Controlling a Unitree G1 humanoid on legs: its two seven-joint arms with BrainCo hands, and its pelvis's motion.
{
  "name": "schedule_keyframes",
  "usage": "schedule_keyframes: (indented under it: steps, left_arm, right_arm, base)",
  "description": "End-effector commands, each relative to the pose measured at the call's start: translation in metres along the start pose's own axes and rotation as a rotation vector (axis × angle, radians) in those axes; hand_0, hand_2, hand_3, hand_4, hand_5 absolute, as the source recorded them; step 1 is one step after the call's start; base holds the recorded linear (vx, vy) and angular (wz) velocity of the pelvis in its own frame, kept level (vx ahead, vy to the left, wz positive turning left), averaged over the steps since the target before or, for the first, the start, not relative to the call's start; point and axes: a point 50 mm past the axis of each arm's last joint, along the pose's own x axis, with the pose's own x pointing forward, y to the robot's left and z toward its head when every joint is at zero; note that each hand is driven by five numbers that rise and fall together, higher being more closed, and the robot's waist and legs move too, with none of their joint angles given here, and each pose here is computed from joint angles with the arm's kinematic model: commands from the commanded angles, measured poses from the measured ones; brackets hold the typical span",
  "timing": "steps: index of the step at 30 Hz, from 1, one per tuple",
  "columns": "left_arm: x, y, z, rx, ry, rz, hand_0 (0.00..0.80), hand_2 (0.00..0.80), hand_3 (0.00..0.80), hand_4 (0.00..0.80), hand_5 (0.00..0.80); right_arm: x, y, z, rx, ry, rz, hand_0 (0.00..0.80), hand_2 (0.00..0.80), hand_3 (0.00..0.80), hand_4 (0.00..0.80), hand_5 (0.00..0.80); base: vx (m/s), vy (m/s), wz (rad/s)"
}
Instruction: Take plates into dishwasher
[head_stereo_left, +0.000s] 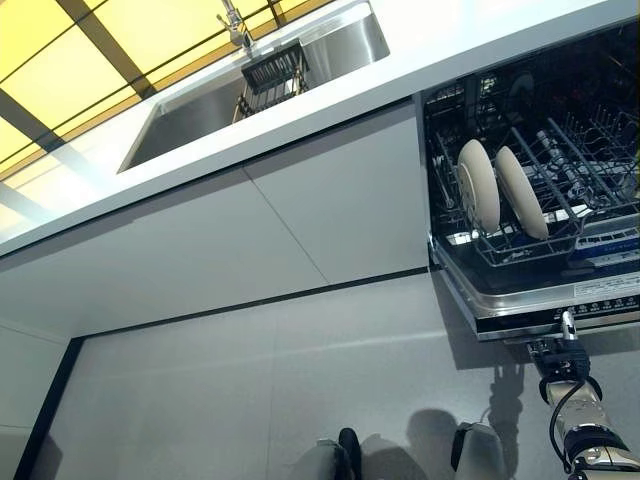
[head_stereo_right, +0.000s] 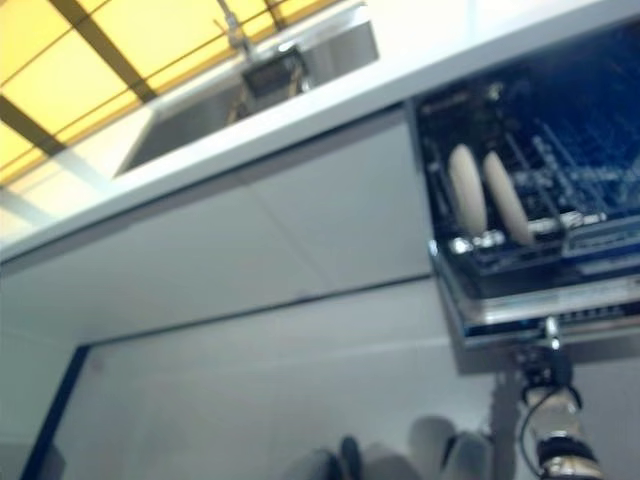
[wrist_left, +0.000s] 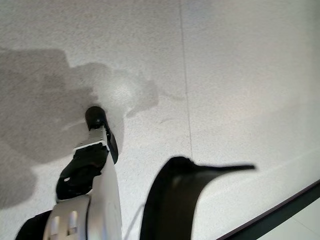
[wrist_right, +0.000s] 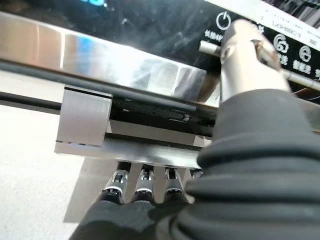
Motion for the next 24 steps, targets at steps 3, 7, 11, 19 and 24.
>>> schedule_keyframes:
  steps: [3,7,11,19,24]
  left_arm:
    - [-0.01,0.035,0.024,0.055,-0.085,0.05,0.0,0.0,0.0,0.0,0.0]
    - [-0.011,0.036,0.026,0.071,-0.085,0.051,0.0,0.0,0.0,0.0,0.0]
    - [-0.012,0.04,0.025,0.074,-0.081,0.053,0.0,0.0,0.0,0.0,0.0]
    - [-0.014,0.048,0.022,0.073,-0.081,0.074,0.0,0.0,0.0,0.0,0.0]
    - [-0.014,0.05,0.023,0.08,-0.08,0.084,0.0,0.0,0.0,0.0,0.0]
  right_arm:
    - [-0.01,0.21,0.021,0.061,-0.098,0.805,0.0,0.0,0.0,0.0,0.0]
    - [-0.013,0.222,0.031,0.079,-0.139,0.84,0.0,0.0,0.0,0.0,0.0]
    - [-0.016,0.231,0.045,0.088,-0.196,0.862,0.0,0.0,0.0,0.0,0.0]
    - [-0.023,0.246,0.063,0.099,-0.263,0.912,0.0,0.0,0.0,0.0,0.0]
    - [-0.023,0.247,0.067,0.102,-0.282,0.906,0.0,0.0,0.0,0.0,0.0]
  base:
    - [0.035,-0.004,0.03]
    - [0.007,-0.002,0.02]
    - [0.0,0.0,0.0]
    - [-0.021,-0.015,0.04]
    - [-0.008,-0.026,0.09]
